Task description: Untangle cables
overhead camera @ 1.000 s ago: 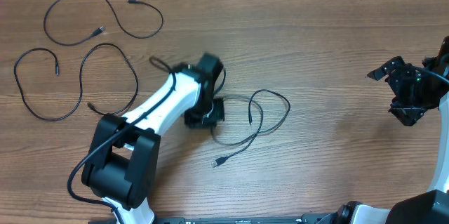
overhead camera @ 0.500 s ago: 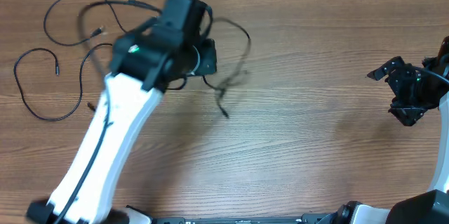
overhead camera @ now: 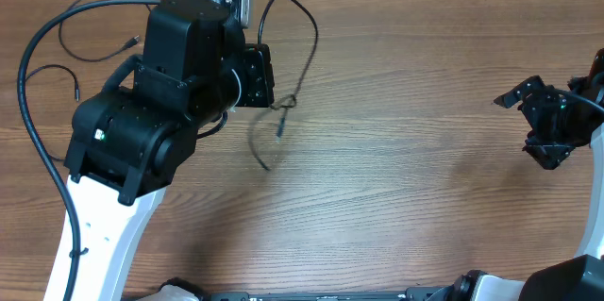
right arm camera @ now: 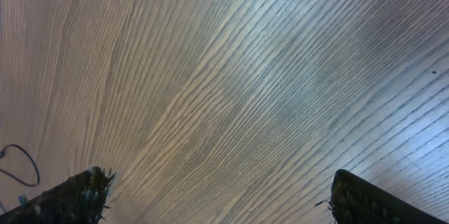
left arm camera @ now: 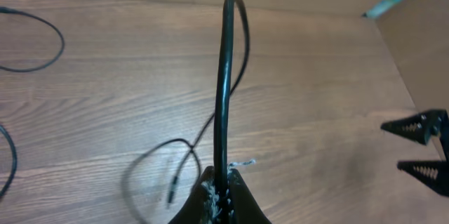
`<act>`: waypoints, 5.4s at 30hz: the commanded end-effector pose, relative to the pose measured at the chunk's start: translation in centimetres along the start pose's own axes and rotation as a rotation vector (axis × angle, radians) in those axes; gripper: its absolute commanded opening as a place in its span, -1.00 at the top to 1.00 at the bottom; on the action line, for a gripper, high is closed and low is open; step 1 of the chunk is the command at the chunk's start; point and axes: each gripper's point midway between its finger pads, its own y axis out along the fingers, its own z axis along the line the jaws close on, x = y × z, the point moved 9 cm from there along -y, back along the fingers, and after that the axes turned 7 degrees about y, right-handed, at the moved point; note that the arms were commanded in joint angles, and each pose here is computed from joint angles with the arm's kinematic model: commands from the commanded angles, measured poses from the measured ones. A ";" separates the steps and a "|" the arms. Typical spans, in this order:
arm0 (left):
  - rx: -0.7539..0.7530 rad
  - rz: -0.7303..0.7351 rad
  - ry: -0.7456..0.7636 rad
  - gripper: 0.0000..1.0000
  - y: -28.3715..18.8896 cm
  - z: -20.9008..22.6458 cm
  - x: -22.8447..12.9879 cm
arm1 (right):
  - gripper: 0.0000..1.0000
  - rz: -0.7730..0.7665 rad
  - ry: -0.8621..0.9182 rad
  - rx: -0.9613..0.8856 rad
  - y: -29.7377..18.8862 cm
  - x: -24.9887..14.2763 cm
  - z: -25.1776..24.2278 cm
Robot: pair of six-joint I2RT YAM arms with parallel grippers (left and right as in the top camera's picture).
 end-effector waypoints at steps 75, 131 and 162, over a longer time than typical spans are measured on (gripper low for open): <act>1.407 -0.072 -1.655 0.91 -4.2 29.1 -18.4 | -1.00 -0.023 -0.011 0.014 -0.6 0.2 0.3; 0.948 -0.040 -1.306 -0.11 -3.1 44.2 -19.5 | -1.00 -0.023 -0.011 0.014 -0.6 0.2 0.3; 1.188 0.085 -1.591 -0.89 -4.2 45.1 -31.8 | -1.00 -0.023 -0.011 0.014 -0.6 0.2 0.3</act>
